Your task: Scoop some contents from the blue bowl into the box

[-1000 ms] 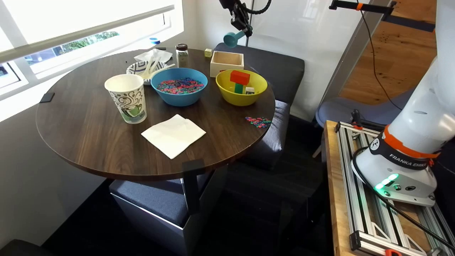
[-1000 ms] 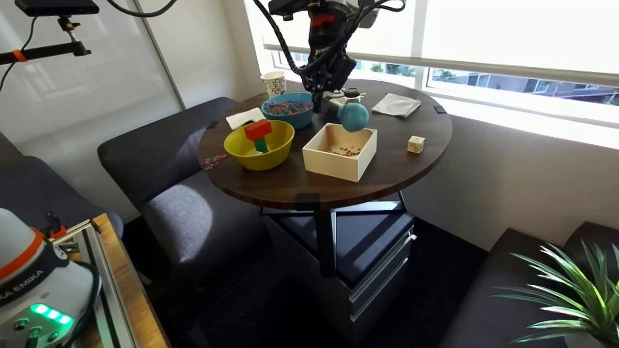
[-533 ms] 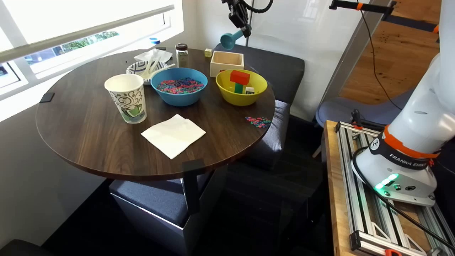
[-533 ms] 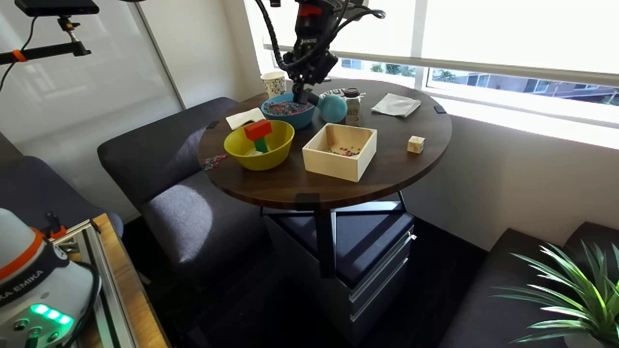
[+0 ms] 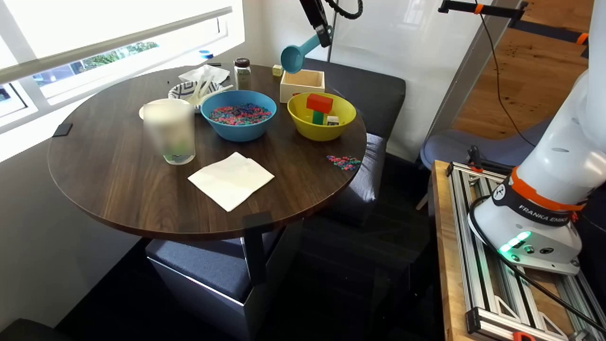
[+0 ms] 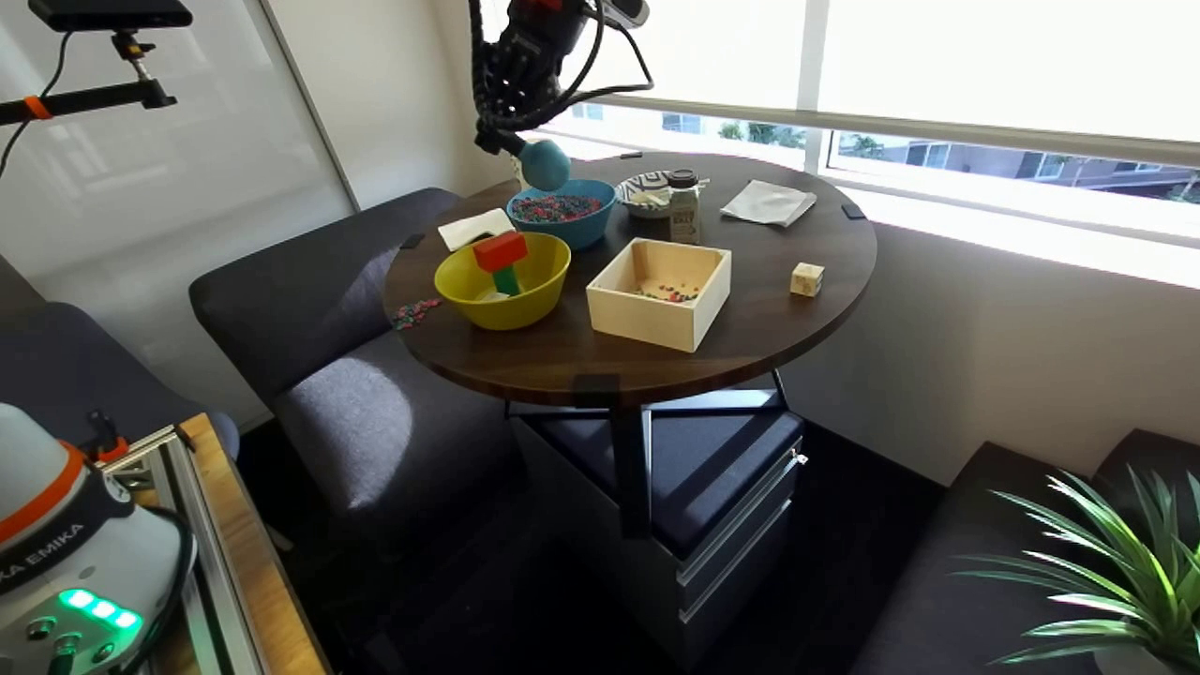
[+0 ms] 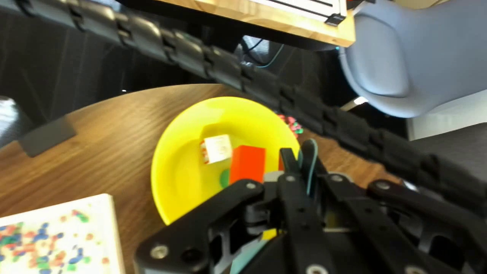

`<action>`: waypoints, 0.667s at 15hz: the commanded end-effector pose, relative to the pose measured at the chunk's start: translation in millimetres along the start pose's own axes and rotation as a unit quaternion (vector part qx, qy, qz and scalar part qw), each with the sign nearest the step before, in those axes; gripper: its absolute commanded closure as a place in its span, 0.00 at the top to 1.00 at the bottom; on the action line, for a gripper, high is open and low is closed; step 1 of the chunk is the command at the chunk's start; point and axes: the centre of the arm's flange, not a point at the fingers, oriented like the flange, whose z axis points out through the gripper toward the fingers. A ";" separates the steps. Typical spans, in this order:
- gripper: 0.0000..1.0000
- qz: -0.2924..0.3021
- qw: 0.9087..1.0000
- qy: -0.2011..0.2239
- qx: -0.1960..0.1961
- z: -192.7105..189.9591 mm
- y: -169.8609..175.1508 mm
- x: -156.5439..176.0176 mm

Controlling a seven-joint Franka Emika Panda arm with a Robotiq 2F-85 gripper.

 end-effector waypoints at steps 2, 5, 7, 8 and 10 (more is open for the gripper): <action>0.02 -0.076 0.992 -0.007 0.101 2.2 -22.9 18.9; 0.02 -0.127 0.980 -0.014 0.152 3.7 -7.6 40.8; 0.02 -0.152 0.970 -0.025 0.189 11.8 9.7 57.1; 0.02 -0.170 0.964 -0.031 0.203 16.8 17.1 62.7; 0.02 -0.207 0.949 -0.045 0.233 26.7 29.1 73.9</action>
